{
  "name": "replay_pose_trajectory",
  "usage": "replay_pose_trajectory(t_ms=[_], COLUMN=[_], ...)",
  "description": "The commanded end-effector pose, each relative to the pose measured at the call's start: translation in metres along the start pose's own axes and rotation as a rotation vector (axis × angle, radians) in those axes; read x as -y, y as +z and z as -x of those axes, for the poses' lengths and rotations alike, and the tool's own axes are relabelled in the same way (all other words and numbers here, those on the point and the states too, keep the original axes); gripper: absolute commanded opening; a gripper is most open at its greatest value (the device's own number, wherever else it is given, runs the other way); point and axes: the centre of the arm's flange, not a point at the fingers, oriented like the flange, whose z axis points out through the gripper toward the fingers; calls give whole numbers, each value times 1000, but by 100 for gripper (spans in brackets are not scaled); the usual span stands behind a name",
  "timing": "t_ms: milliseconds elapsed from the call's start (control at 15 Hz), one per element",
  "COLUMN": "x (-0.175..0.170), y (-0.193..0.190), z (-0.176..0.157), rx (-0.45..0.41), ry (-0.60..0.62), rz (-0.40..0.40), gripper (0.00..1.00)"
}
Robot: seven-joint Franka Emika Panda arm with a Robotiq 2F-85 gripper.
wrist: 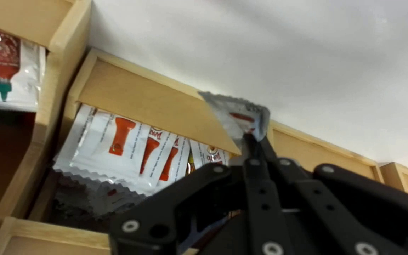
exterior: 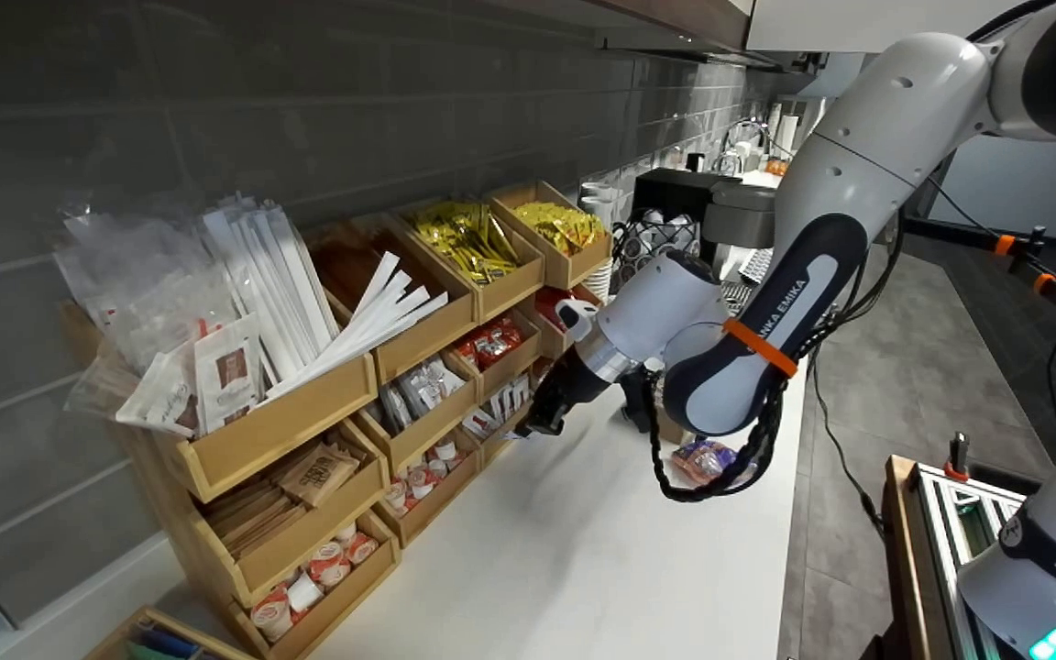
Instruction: Put the tomato sauce pack that is on the counter, next to the others
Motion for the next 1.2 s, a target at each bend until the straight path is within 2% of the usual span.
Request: replay_pose_trajectory(t_ms=[0, 533, 1133], x=[1, 5, 19], y=[-27, -21, 4], z=[12, 21, 17], rx=[-3, -131, -185], ry=[72, 154, 256], rz=[0, 53, 98], gripper=[0, 0, 0])
